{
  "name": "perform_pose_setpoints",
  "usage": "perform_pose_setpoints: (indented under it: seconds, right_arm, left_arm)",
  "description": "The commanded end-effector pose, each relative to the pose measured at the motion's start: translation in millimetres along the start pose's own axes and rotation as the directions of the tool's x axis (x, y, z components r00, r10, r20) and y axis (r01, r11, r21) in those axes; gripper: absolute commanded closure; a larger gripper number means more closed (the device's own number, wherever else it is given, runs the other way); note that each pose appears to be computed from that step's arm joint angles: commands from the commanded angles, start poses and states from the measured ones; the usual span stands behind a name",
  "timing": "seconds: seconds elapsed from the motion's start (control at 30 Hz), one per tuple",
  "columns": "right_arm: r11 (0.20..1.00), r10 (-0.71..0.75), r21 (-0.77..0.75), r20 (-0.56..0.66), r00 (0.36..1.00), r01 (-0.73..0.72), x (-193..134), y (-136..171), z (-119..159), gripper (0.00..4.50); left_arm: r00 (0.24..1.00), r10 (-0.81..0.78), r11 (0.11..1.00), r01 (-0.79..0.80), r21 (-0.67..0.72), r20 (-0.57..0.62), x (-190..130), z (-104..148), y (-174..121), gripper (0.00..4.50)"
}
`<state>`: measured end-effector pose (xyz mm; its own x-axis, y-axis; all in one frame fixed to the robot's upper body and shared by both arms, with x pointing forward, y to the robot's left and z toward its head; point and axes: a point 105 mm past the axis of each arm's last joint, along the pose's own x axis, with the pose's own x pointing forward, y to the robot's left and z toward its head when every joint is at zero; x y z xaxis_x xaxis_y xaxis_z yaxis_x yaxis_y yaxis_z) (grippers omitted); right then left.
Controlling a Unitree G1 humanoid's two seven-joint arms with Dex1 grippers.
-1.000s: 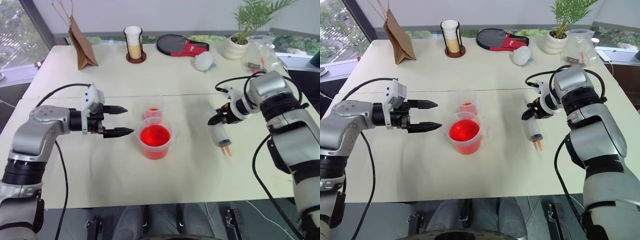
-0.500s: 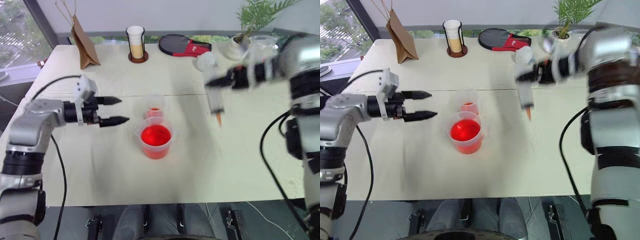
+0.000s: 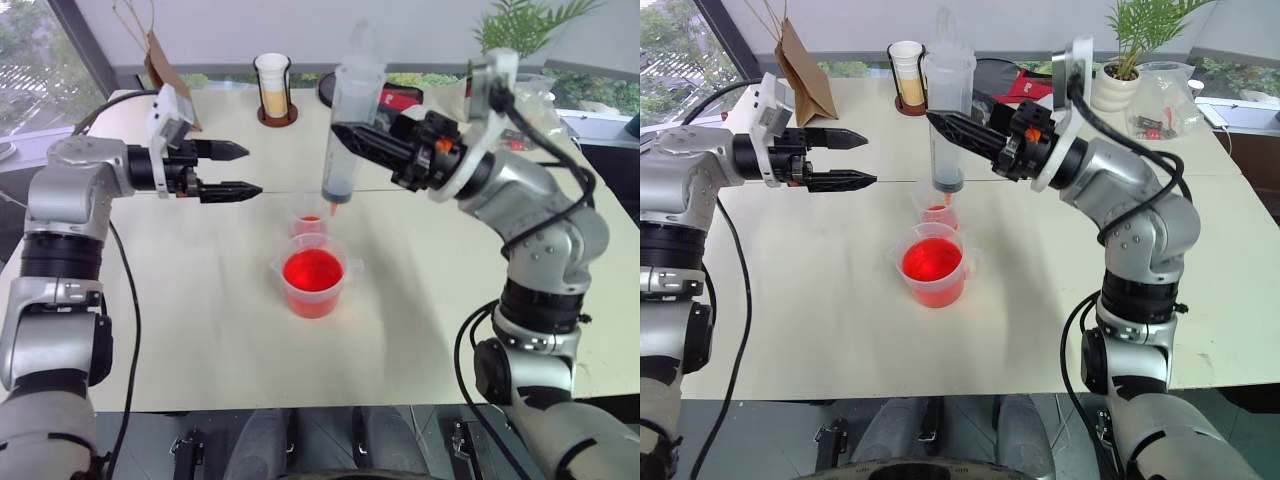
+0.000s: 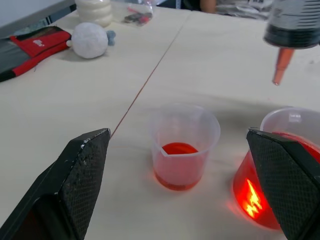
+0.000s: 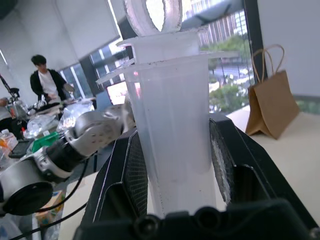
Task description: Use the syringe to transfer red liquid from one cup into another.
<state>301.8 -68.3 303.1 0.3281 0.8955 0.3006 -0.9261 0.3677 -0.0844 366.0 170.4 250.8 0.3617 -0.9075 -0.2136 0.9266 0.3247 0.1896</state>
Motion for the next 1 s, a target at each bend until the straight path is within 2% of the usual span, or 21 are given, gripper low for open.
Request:
perform_pose_setpoints:
  seconds: [0.03,0.17,0.3,0.4,0.57,1.0]
  right_arm:
    - [0.998,0.065,-0.023,0.022,0.998,-0.064,0.7,22.8,-1.2,3.09]
    - [0.998,0.061,0.004,-0.033,0.998,-0.061,-5.0,29.4,-26.0,3.09]
    - [0.998,0.054,0.034,-0.05,0.997,-0.052,-5.7,30.8,-37.9,3.09]
    - [0.997,0.051,0.051,-0.052,0.997,-0.048,-3.8,32.3,-43.5,3.09]
    - [0.997,0.06,0.062,-0.065,0.996,-0.056,-1.4,36.0,-51.6,3.09]
    - [0.996,0.015,0.084,-0.071,0.997,-0.009,1.3,31.4,-59.8,3.09]
  left_arm:
    - [1.0,-0.015,0.997,0.013,0.077,0.025,-8.4,24.7,3.5,0.0]
    - [0.993,-0.089,0.99,0.079,0.119,0.077,-15.2,51.7,-5.3,0.0]
    - [0.979,-0.14,0.978,0.114,0.174,0.146,-12.5,77.5,-14.7,0.0]
    - [0.962,-0.177,0.97,0.135,0.203,0.207,-3.5,96.3,-23.1,0.0]
    - [0.938,-0.215,0.96,0.151,0.236,0.272,14.3,113.0,-32.1,0.0]
    - [0.921,-0.292,0.942,0.231,0.244,0.258,36.6,109.2,-44.6,0.0]
